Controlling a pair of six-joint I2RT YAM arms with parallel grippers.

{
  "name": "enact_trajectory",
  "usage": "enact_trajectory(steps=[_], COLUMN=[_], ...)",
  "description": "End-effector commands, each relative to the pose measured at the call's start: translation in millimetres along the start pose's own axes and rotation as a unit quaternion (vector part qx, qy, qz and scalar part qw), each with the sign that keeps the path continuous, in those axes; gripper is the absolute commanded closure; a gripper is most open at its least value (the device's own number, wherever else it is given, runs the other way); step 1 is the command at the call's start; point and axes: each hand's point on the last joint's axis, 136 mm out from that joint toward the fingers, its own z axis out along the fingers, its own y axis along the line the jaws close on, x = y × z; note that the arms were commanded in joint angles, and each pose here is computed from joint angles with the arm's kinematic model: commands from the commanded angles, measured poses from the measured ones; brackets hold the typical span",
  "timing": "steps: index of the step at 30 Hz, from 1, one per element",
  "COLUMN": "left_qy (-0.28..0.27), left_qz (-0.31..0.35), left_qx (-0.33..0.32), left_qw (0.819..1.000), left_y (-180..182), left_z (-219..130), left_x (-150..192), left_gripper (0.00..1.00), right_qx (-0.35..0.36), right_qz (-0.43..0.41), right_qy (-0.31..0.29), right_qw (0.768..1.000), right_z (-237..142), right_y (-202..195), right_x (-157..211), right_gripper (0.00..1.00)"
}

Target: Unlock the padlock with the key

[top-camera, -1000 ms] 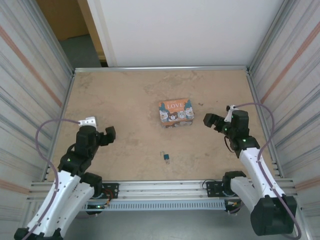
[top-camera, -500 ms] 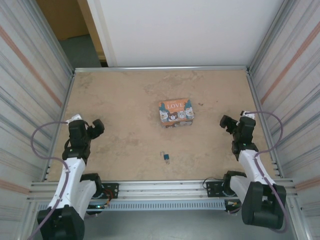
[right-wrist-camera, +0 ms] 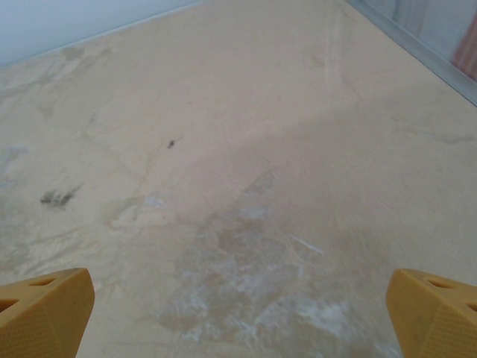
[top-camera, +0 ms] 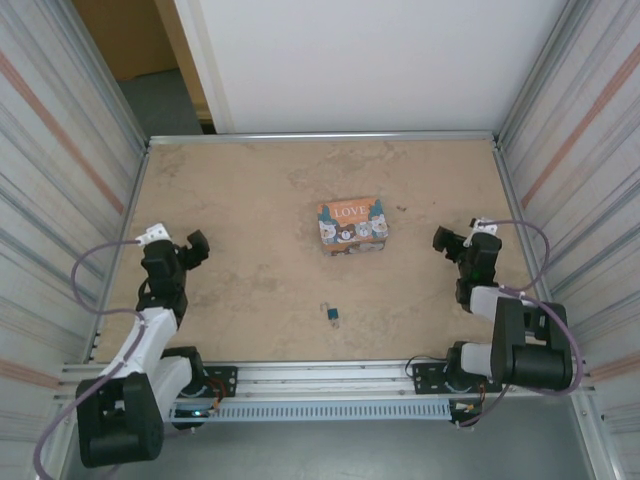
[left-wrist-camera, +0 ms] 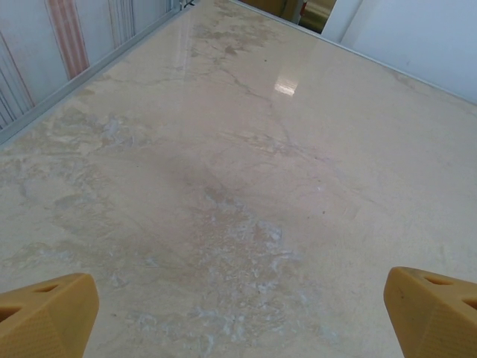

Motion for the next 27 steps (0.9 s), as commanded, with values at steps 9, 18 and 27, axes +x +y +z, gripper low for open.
enact_trajectory(steps=[9,18,27], left_qy=[-0.068,-0.085,-0.098], left_qz=[0.087,0.125,0.138], left_qx=[0.020,0.075,0.098], left_qw=[0.994,0.986,0.981], left_y=[-18.8,-44.0,-49.5], left_z=[15.3,35.5,49.2], left_x=[-6.4,-8.7,7.3], left_gripper=[0.01,0.01,0.01], right_qx=[-0.057,-0.040,-0.041], right_qz=[-0.067,-0.076,-0.077], right_qy=[-0.035,0.004,0.003], right_qw=[0.996,0.996,0.996], right_z=[24.6,37.7,37.6], right_y=[35.5,35.8,36.8], right_x=[-5.4,-2.9,-3.4], right_gripper=[0.01,0.01,0.01])
